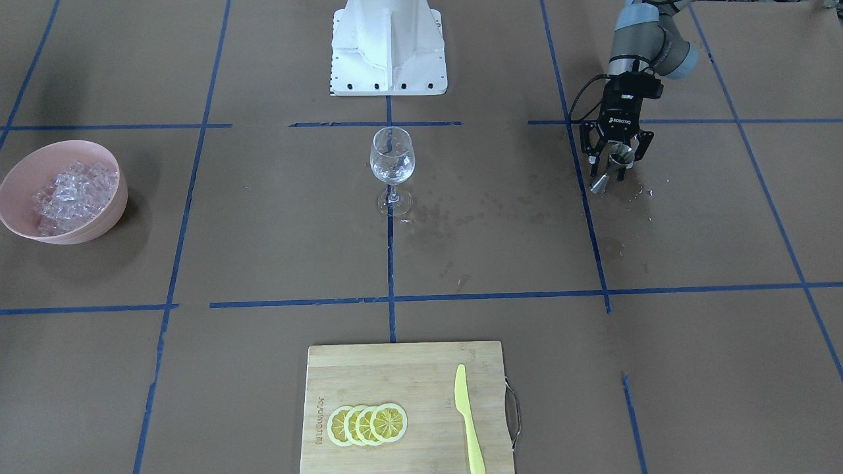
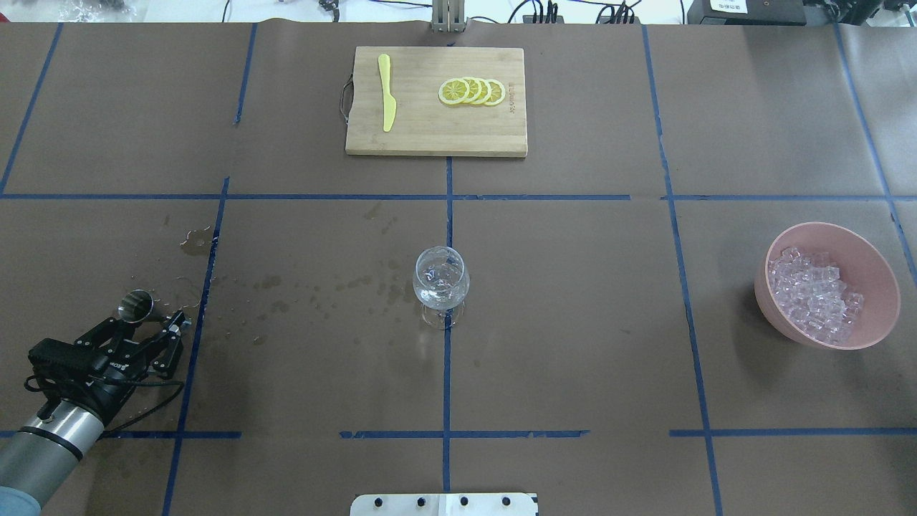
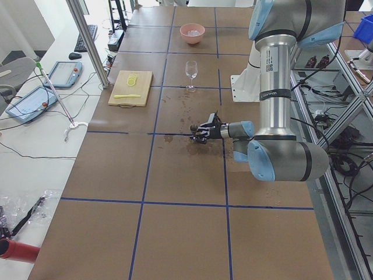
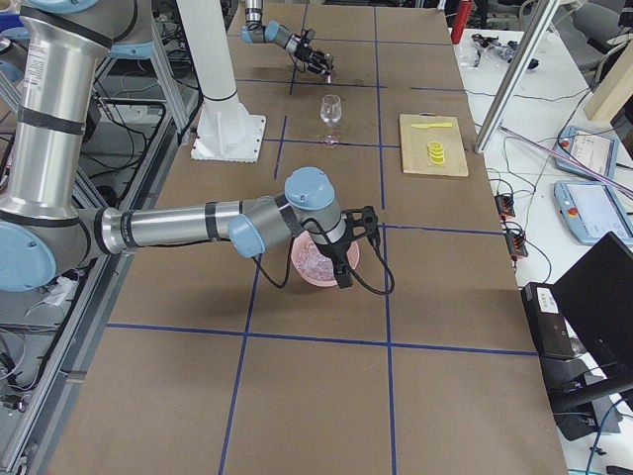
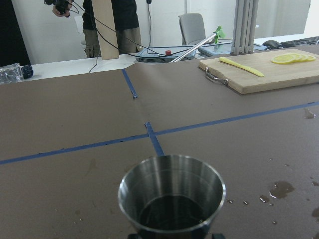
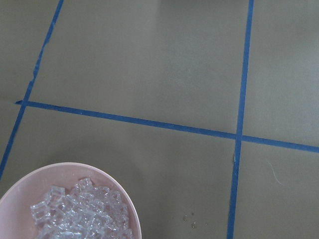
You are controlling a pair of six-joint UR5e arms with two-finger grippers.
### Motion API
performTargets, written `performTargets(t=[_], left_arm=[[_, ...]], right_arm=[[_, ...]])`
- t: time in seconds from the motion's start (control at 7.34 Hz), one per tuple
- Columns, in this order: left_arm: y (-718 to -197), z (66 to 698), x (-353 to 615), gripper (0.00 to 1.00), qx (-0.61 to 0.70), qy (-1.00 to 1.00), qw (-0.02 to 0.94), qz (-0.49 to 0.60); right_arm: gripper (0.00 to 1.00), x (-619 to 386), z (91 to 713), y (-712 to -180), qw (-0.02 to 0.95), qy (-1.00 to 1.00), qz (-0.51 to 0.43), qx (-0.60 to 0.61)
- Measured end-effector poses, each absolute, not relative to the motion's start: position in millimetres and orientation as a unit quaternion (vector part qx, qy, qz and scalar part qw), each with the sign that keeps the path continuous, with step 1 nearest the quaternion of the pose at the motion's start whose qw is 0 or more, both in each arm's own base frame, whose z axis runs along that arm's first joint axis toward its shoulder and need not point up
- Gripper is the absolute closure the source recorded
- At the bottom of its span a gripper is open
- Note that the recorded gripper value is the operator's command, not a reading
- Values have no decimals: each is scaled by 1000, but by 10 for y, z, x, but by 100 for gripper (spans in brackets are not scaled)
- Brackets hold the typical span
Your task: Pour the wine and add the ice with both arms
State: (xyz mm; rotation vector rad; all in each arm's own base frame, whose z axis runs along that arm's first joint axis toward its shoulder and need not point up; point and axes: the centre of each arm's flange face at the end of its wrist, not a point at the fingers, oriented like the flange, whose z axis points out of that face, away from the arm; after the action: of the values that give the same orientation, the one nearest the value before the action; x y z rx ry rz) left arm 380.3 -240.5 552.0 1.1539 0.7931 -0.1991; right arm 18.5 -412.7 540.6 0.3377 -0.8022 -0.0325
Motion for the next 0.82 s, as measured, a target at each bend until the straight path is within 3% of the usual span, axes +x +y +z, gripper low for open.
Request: performTargets(t=[0.14, 0.27, 0.82], left_arm=[[-2405, 5521, 3802, 93, 530, 365, 760, -92], [-2405, 5517, 3799, 100, 530, 366, 759, -93], [-2408, 5438, 3748, 100, 529, 388, 747, -108]], right_arm=[[0, 185, 5406, -4127, 907, -389, -16, 164], [0, 186, 5406, -4127, 907, -389, -16, 164], [0, 184, 5405, -4127, 907, -389, -16, 164]])
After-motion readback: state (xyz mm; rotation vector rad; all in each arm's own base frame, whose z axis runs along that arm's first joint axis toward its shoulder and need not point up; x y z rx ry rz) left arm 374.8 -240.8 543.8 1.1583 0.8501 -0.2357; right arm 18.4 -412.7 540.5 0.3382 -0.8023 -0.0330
